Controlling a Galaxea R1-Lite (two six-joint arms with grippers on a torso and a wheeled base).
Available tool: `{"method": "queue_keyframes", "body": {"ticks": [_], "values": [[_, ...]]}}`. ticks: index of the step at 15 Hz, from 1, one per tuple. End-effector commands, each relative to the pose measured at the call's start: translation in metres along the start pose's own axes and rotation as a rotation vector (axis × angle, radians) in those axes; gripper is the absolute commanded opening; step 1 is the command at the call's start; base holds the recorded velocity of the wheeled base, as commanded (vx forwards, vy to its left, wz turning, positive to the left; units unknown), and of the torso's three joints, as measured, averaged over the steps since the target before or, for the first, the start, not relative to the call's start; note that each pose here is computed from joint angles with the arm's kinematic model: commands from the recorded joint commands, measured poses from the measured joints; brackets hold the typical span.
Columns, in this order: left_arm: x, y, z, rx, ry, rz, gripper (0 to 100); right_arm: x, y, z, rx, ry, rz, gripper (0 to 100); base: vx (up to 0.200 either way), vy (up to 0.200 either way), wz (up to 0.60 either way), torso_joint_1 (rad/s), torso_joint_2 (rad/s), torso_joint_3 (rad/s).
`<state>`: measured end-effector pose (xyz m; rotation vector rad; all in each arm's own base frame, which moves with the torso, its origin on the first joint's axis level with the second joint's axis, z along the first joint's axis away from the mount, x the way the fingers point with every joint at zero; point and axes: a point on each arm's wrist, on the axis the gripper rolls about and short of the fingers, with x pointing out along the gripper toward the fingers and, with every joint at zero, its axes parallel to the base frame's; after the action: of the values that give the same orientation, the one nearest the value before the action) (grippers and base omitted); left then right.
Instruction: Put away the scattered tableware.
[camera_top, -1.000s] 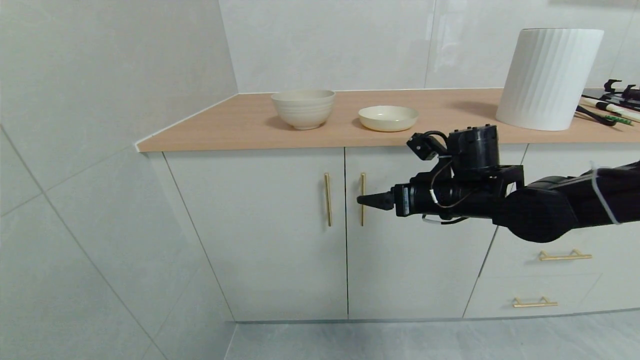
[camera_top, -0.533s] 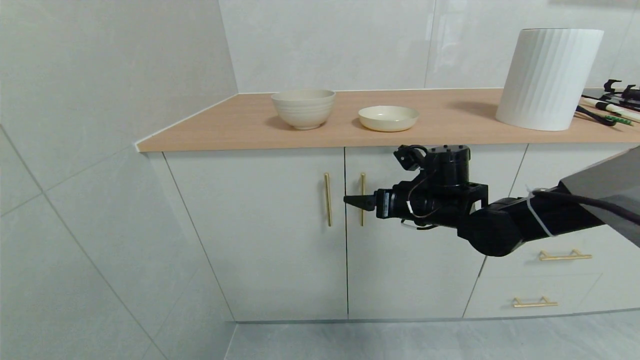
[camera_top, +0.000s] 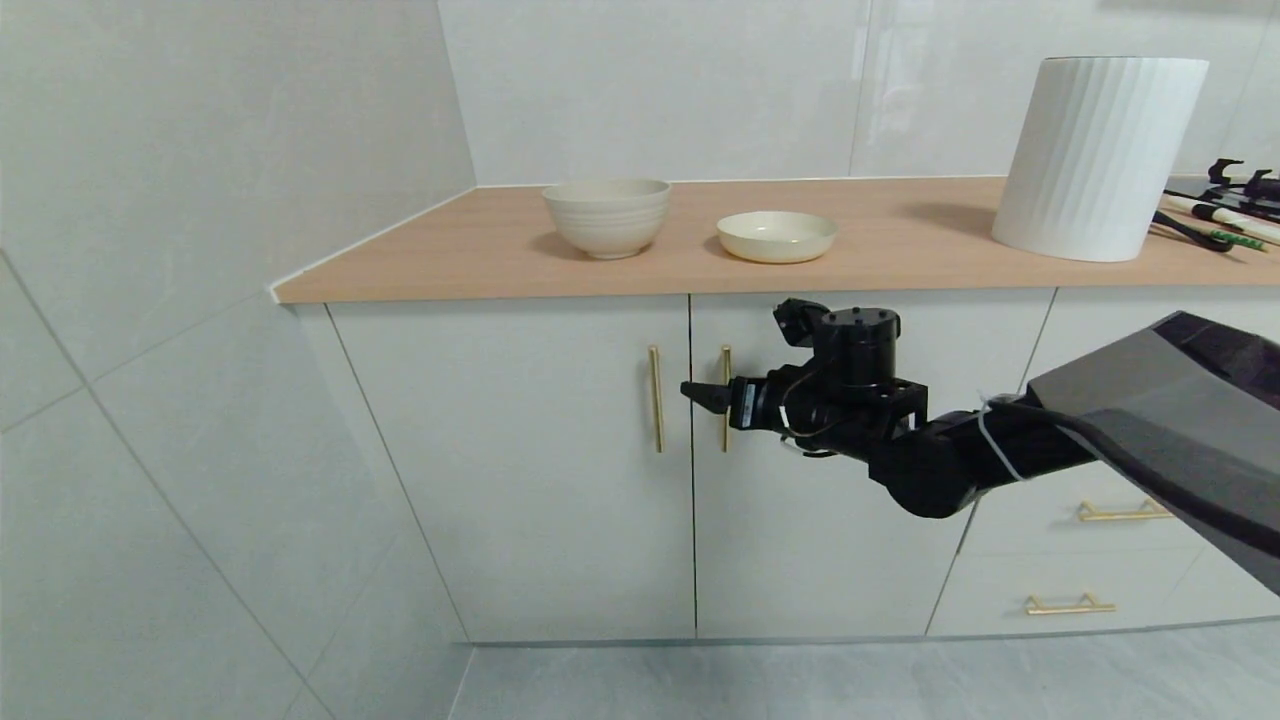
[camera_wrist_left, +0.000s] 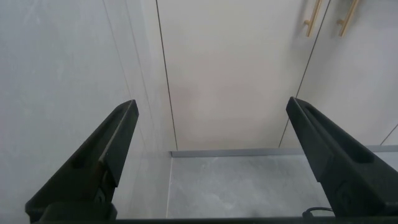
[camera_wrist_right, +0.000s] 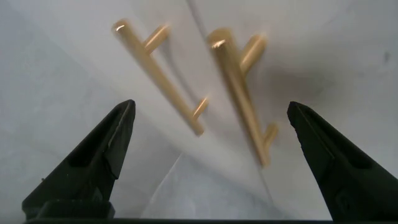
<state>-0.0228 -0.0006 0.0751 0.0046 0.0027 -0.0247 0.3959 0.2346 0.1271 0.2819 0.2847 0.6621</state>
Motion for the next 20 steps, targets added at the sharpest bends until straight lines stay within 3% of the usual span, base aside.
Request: {"method": "queue_keyframes", "body": {"ticks": [1,9,15,20], "values": [[0.000,0.000,0.000,0.000,0.000,0.000,100,0.010,-0.005,-0.010,0.003,-0.001,-0.002,100,0.000,0.000,0.00,0.000,0.00,0.000],[0.000,0.000,0.000,0.000,0.000,0.000,100,0.013,0.006,-0.015,0.091,0.007,0.060,100,0.000,0.000,0.00,0.000,0.00,0.000],[0.000,0.000,0.000,0.000,0.000,0.000,100,0.012,0.006,-0.020,0.092,-0.014,0.093,100,0.000,0.000,0.00,0.000,0.00,0.000],[0.000,0.000,0.000,0.000,0.000,0.000,100,0.002,0.008,-0.021,0.090,0.018,0.156,100,0.000,0.000,0.00,0.000,0.00,0.000]]}}
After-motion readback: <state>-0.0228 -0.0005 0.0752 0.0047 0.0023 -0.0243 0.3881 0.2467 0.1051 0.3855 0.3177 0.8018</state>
